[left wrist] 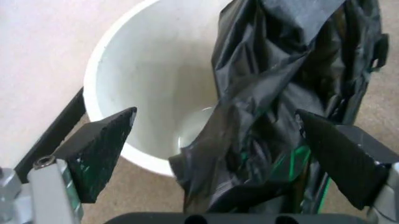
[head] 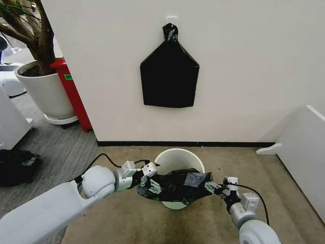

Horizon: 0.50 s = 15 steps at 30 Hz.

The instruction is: Place the garbage bag over the trash bin.

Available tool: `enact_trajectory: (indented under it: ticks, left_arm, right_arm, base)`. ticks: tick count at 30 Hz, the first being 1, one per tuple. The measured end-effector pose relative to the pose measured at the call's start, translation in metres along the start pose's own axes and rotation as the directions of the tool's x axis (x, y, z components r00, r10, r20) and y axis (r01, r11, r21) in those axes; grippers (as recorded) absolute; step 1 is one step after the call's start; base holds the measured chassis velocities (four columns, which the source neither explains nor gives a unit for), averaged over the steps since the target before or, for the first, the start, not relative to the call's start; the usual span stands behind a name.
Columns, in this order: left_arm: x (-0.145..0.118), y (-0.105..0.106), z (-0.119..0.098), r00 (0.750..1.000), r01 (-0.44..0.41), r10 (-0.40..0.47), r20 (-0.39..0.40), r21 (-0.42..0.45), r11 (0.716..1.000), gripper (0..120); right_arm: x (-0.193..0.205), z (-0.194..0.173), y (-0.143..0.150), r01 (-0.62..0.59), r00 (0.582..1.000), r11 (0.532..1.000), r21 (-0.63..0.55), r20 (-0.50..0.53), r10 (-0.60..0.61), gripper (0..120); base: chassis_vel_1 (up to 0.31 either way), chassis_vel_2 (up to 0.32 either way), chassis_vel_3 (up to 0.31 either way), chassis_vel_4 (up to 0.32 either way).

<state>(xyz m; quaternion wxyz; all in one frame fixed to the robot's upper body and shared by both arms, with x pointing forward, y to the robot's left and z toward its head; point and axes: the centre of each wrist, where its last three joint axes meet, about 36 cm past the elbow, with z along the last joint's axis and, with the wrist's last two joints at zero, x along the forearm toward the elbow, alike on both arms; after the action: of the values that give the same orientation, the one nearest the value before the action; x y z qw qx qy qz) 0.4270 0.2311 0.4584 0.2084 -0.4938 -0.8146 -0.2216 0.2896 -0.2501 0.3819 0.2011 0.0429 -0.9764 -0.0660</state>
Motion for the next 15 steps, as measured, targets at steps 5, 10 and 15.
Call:
enact_trajectory:
  ticks: [5,10,15]
  left_arm:
    - [-0.002,0.003,0.005,1.000,0.015,-0.015,-0.004,-0.006,1.000,100]
    - [-0.006,0.007,0.012,1.000,0.024,-0.024,-0.006,-0.007,1.000,100]
    - [-0.008,0.009,0.015,1.000,0.030,-0.030,-0.007,-0.007,1.000,100]
  right_arm:
    - [0.001,0.001,0.001,0.001,1.000,1.000,-0.001,-0.004,-0.001,100]
    - [0.001,0.002,0.001,0.002,1.000,1.000,-0.002,-0.005,-0.002,100]
    - [0.000,0.001,0.001,0.003,1.000,1.000,-0.001,-0.001,-0.003,100]
  base:
    - [0.000,0.000,0.000,0.000]
    - [0.000,0.000,0.000,0.000]
    - [0.000,0.000,0.000,0.000]
